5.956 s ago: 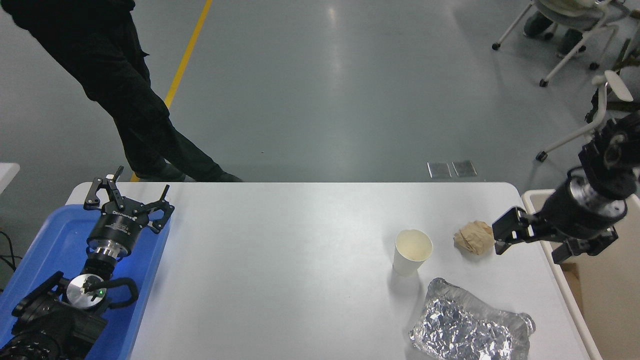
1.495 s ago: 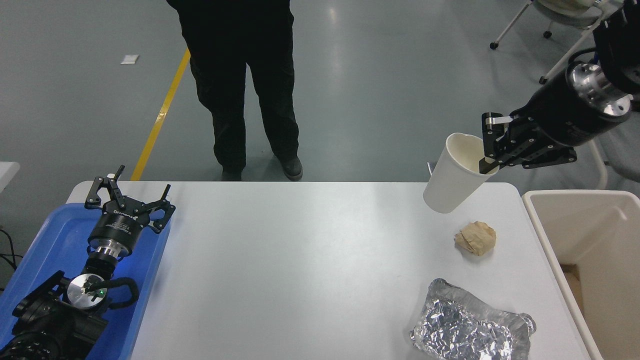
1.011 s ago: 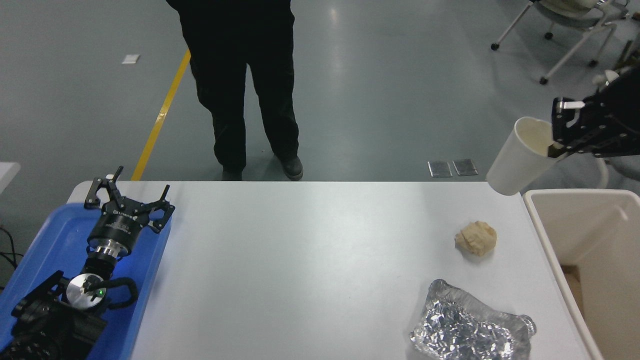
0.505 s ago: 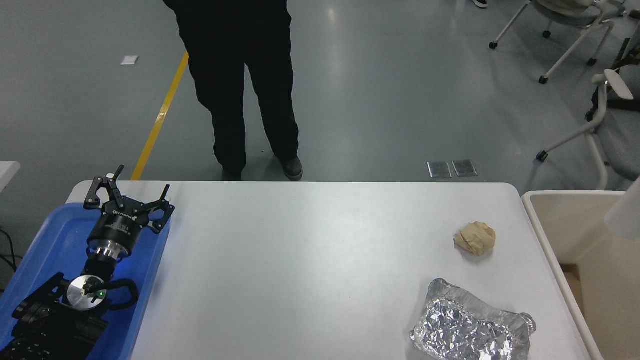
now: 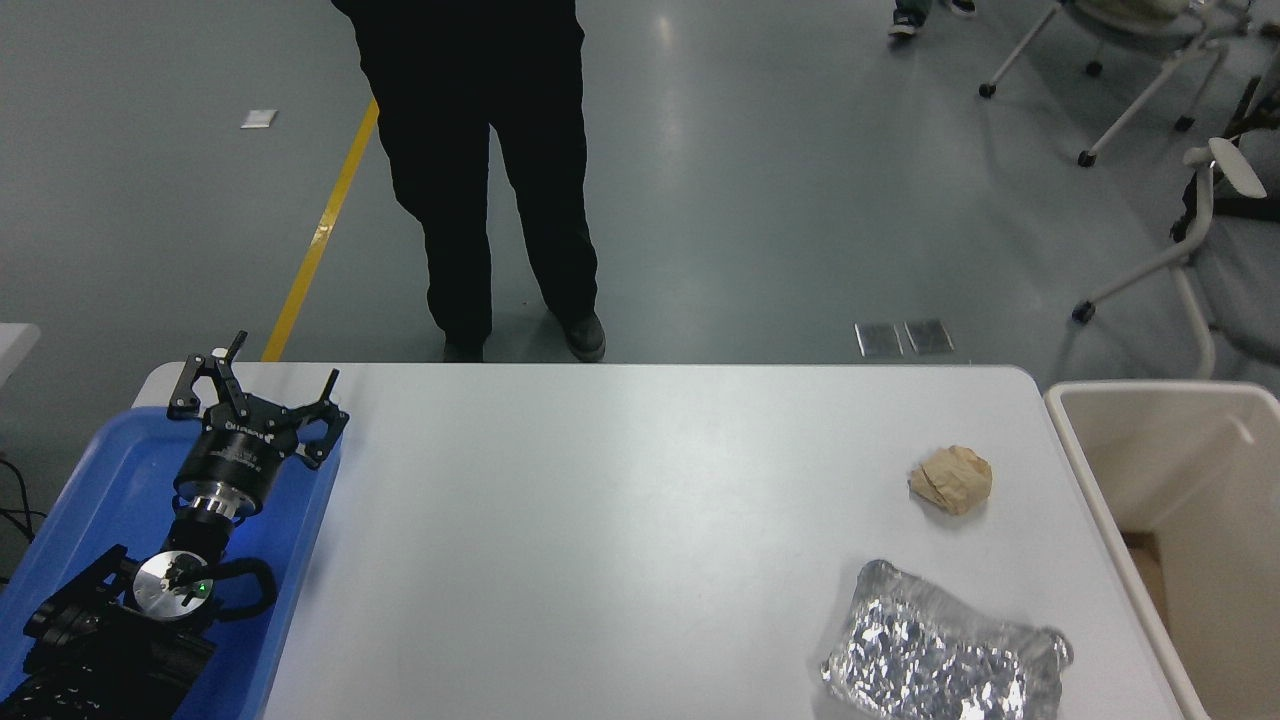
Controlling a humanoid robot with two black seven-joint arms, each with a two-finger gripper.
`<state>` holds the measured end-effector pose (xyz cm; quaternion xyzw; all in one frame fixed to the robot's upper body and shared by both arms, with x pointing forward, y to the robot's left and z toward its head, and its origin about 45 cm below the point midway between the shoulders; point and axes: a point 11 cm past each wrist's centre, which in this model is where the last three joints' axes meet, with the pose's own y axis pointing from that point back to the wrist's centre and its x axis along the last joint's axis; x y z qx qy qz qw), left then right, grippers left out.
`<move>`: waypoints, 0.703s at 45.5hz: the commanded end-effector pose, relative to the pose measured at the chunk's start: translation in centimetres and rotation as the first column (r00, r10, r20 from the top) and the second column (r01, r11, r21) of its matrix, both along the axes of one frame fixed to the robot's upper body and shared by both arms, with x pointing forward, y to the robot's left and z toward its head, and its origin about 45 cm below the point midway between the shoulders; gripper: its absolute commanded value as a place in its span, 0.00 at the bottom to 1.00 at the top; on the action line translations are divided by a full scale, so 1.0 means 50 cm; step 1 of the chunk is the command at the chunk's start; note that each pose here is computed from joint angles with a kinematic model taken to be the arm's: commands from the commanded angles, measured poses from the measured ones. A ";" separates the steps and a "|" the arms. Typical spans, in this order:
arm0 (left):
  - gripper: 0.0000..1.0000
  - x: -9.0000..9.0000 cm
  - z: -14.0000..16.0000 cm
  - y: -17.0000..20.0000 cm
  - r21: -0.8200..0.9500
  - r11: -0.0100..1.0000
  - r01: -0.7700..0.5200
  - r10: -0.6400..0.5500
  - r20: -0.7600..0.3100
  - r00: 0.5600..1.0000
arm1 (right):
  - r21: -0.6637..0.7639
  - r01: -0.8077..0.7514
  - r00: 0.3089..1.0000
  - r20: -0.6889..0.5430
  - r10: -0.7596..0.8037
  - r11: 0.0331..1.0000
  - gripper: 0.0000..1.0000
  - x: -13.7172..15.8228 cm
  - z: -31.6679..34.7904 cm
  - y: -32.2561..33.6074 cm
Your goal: Pick up paper cup place in dustbin
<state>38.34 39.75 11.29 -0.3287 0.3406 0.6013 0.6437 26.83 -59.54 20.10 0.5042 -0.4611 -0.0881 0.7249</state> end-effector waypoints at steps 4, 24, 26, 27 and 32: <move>0.99 0.000 0.000 0.000 0.000 1.000 0.001 -0.001 -0.001 1.000 | -0.097 0.005 0.999 0.043 -0.001 0.995 0.00 -0.021 -0.161 -0.028; 0.99 0.001 0.001 -0.001 0.000 1.000 0.001 -0.001 0.001 1.000 | -0.267 0.006 0.984 0.173 0.041 0.964 0.00 -0.021 -0.238 -0.033; 0.99 0.000 0.000 0.000 0.000 1.000 0.001 -0.001 -0.001 1.000 | -0.271 0.006 0.983 0.176 0.043 0.963 0.00 -0.022 -0.239 -0.033; 0.99 0.000 0.000 0.000 0.000 1.000 0.001 -0.001 -0.001 1.000 | -0.273 0.007 0.983 0.178 0.044 0.962 0.00 -0.021 -0.238 -0.033; 0.99 0.001 0.001 -0.001 0.000 1.000 0.001 -0.001 0.001 1.000 | -0.272 0.009 0.983 0.178 0.041 0.962 0.00 -0.023 -0.239 -0.033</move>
